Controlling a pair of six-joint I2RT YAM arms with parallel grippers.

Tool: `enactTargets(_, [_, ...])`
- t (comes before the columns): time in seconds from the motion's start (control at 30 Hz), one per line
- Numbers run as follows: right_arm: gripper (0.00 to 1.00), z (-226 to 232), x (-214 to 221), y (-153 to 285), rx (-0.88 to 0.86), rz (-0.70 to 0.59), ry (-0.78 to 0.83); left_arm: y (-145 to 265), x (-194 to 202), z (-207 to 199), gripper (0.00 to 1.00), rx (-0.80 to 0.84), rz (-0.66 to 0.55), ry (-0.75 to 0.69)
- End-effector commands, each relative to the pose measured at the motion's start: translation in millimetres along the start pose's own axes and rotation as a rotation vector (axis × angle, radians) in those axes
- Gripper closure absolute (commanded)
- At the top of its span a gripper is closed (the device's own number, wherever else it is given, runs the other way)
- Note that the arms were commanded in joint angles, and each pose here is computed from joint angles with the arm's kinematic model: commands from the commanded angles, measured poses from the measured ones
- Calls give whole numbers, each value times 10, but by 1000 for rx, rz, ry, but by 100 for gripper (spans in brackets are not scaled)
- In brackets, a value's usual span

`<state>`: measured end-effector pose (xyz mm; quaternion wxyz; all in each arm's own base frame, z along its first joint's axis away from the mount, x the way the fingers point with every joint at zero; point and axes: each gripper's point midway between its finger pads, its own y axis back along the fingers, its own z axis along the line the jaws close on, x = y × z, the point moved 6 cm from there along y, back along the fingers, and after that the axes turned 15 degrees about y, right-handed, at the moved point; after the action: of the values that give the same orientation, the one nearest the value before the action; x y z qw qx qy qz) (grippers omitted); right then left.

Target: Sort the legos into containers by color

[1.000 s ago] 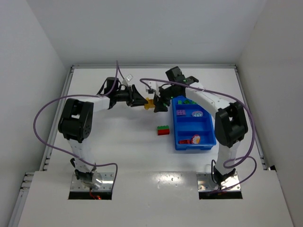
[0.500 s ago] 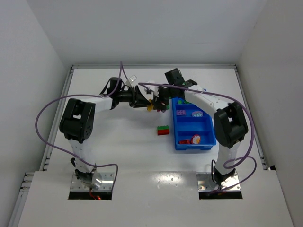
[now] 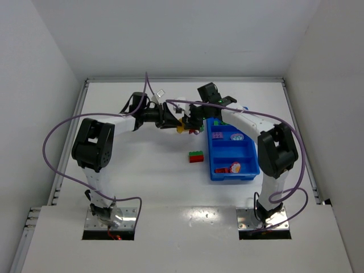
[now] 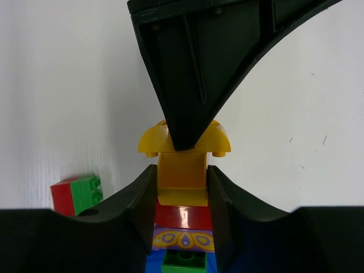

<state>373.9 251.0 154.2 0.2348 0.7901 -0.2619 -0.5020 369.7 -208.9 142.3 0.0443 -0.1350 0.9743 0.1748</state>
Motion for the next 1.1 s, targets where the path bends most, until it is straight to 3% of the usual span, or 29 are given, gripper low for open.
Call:
enactTargets(0.0, [59,-79,-159,63,25,-44,41,10,-26,-299,86,74,17,-102])
enactTargets(0.1, [55,-42,-182,43,11,-44,40,10,-26,-299,86,74,17,-102])
enactTargets(0.33, [56,-53,-200,26,22,-34,51,24,-7,-305,86,74,17,-102])
enactTargets(0.5, [70,-44,-212,10,24,-21,57,51,4,-351,86,82,10,-117])
enactTargets(0.67, [93,-60,-172,-13,32,-3,57,81,-4,-421,87,86,-5,-124])
enactTargets(1.07, [99,-115,-238,71,89,-9,72,664,-423,-154,88,-20,-248,-71])
